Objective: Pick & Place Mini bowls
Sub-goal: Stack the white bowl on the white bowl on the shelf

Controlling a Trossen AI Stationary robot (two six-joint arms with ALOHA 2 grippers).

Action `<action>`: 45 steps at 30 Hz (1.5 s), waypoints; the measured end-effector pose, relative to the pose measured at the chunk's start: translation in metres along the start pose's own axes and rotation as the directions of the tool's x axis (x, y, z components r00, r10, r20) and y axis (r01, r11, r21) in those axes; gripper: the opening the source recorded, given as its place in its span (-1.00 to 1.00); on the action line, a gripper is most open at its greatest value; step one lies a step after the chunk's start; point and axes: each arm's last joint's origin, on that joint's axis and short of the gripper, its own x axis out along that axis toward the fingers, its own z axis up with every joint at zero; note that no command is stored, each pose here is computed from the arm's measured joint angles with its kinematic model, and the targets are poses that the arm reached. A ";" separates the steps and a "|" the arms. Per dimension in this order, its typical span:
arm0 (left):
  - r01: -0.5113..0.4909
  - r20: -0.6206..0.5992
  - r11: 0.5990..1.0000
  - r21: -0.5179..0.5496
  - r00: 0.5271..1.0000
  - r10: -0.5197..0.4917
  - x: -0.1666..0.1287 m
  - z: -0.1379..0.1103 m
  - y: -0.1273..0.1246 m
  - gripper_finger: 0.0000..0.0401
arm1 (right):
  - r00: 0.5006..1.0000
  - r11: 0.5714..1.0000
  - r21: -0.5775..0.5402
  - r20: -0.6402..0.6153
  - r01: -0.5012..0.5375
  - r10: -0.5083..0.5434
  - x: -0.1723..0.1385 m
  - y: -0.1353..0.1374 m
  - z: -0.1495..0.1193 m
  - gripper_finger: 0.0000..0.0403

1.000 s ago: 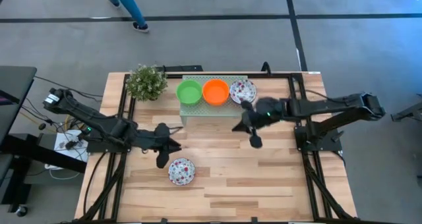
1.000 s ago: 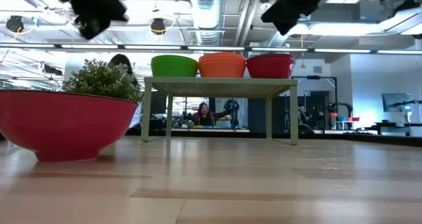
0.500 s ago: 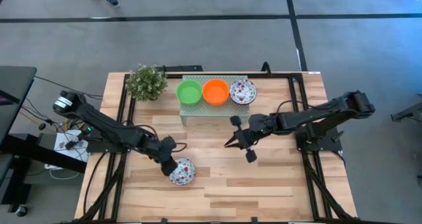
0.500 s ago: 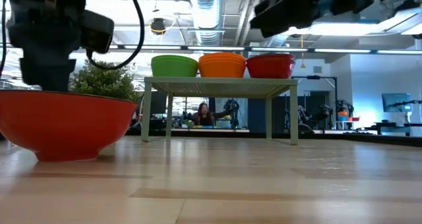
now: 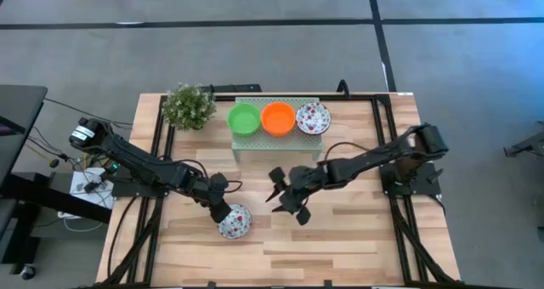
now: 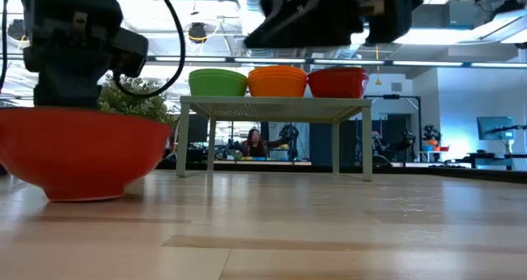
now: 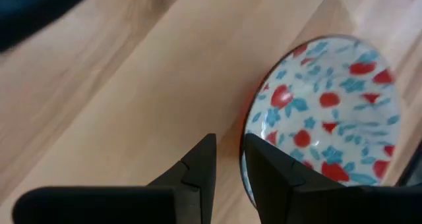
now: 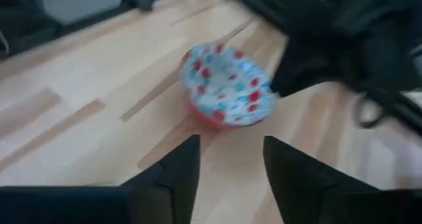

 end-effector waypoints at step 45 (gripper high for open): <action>0.072 0.131 0.993 -0.092 0.990 -0.060 0.015 0.008 -0.005 -0.80 | 0.973 0.904 -0.380 -0.189 -0.197 0.133 0.127 -0.001 -0.007 -0.80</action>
